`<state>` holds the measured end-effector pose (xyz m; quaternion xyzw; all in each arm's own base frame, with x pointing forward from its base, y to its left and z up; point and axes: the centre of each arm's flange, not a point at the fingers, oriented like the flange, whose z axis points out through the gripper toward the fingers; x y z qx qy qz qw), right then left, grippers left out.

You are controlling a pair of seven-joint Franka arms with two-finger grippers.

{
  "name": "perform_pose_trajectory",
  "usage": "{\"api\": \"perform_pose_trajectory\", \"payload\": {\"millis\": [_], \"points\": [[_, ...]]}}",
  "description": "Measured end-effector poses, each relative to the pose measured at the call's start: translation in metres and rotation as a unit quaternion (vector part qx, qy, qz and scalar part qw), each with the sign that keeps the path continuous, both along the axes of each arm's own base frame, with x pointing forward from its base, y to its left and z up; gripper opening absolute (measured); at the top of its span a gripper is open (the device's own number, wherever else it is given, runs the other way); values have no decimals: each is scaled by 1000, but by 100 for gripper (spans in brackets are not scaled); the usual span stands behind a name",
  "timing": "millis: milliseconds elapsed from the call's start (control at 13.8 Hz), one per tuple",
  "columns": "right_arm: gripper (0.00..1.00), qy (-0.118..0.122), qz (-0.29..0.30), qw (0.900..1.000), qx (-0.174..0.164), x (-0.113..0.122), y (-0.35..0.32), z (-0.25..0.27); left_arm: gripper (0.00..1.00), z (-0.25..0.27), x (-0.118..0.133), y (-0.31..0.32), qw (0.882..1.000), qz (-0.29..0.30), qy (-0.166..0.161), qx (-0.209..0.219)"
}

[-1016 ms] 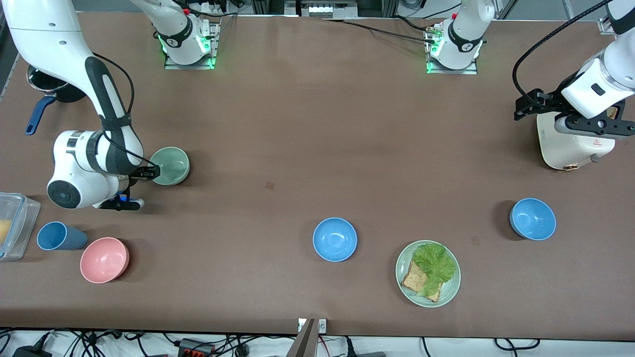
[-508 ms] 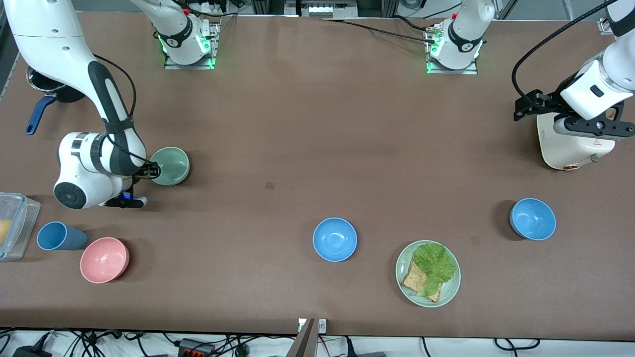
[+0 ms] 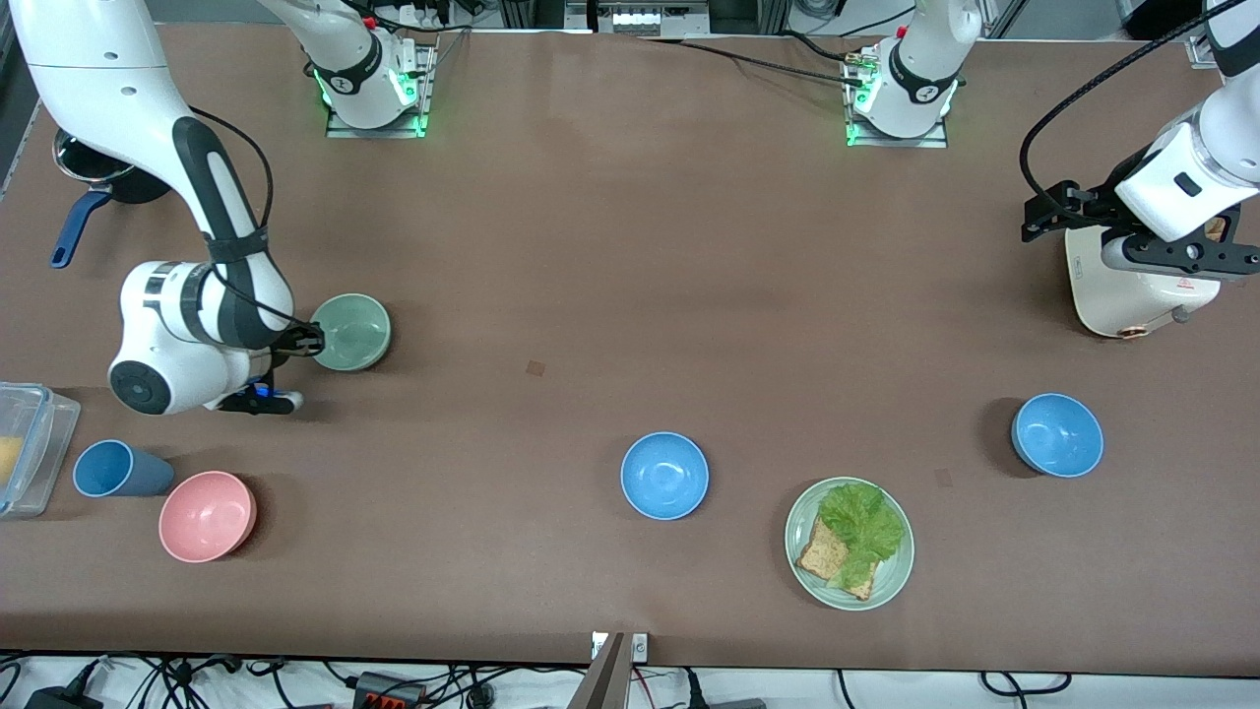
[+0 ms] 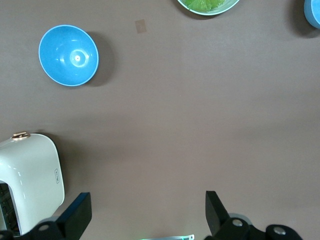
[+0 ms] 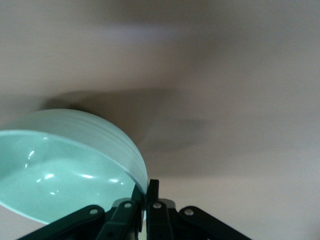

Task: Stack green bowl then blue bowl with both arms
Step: 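Lift the green bowl with the right gripper toward the table middle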

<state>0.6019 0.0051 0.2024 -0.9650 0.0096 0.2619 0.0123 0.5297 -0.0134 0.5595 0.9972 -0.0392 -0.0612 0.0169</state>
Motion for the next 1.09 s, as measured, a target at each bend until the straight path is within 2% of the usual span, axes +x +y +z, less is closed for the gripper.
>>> {"api": "perform_pose_trajectory", "payload": {"millis": [218, 435, 508, 870, 1016, 1088], "points": [[4, -33, 39, 998, 31, 17, 71, 29, 100, 0, 0, 2, 1000, 1, 0, 0], [4, -50, 36, 997, 56, 18, 155, 58, 100, 0, 0, 3, 1000, 2, 0, 0], [4, -51, 37, 996, 58, 12, 188, 61, 100, 0, 0, 3, 1000, 3, 0, 0], [4, -71, 5, 997, 19, -19, 356, 57, 100, -7, 3, 5, 1000, 5, 8, 0], [4, -78, 0, 997, 30, -30, 396, 48, 100, -13, 5, 9, 1000, 8, 14, -1], [4, -71, -4, 997, 38, -37, 409, 43, 100, -16, 7, 12, 1000, 10, 17, -1]]}}
